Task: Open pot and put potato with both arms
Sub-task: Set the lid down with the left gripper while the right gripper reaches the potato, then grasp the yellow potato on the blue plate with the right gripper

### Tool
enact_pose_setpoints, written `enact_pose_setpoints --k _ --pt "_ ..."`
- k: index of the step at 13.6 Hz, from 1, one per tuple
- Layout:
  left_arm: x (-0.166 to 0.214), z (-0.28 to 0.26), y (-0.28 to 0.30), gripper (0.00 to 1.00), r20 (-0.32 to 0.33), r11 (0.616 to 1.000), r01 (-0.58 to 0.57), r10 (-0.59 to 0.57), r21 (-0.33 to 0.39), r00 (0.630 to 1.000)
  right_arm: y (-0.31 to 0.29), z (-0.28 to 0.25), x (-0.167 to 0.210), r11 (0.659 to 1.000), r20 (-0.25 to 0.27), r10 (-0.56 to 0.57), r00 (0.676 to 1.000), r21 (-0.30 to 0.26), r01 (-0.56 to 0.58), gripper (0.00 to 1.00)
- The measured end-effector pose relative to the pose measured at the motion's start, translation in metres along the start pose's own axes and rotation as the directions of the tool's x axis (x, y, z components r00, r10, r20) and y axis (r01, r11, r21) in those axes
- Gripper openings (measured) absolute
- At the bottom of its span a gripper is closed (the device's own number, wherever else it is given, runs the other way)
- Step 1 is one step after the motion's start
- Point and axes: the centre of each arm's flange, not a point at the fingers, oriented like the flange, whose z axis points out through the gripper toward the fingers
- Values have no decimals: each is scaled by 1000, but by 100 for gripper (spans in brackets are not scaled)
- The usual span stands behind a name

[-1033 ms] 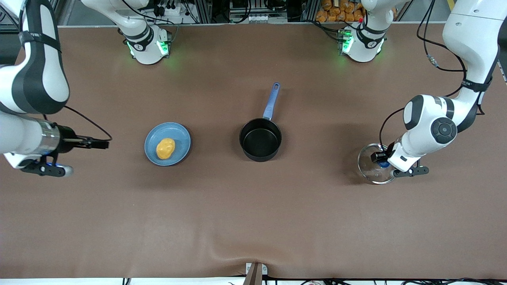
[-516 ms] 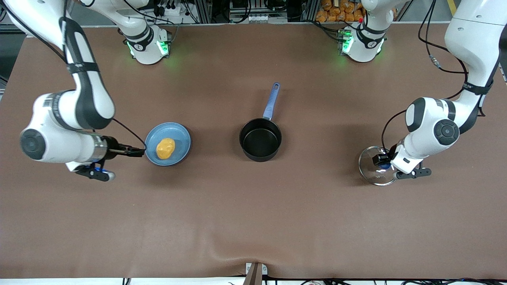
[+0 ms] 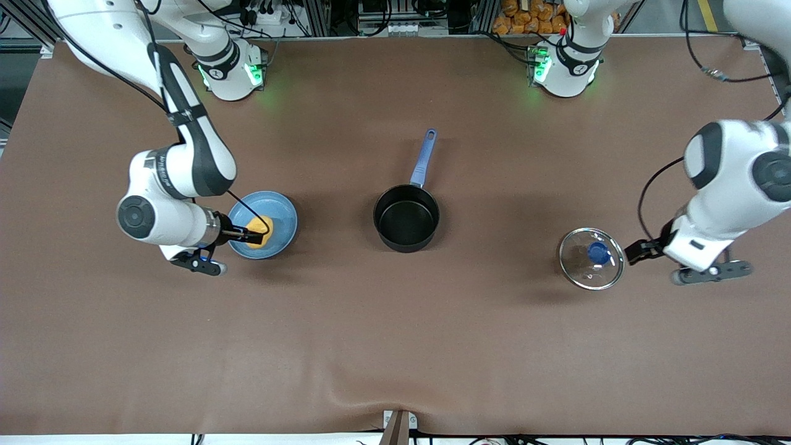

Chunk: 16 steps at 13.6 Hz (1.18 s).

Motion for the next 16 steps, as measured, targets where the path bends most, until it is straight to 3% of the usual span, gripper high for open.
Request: enact_pose_setpoints --k 3,5,10,16 --pt "0 -98 12 100 63 999 20 -17 -39 998 7 20 -3 1000 0 10 1000 -6 -10 100" --pt "-4 -136 7 100 92 997 37 -32 -61 995 10 26 -5 1000 7 12 1000 -10 -12 100" --pt "-32 -204 11 100 89 994 47 -38 -98 995 15 42 -9 1000 3 22 1000 -14 -22 100" --pt "-67 -243 8 100 112 996 57 -49 -64 993 7 61 -14 998 -2 65 998 -21 -65 100"
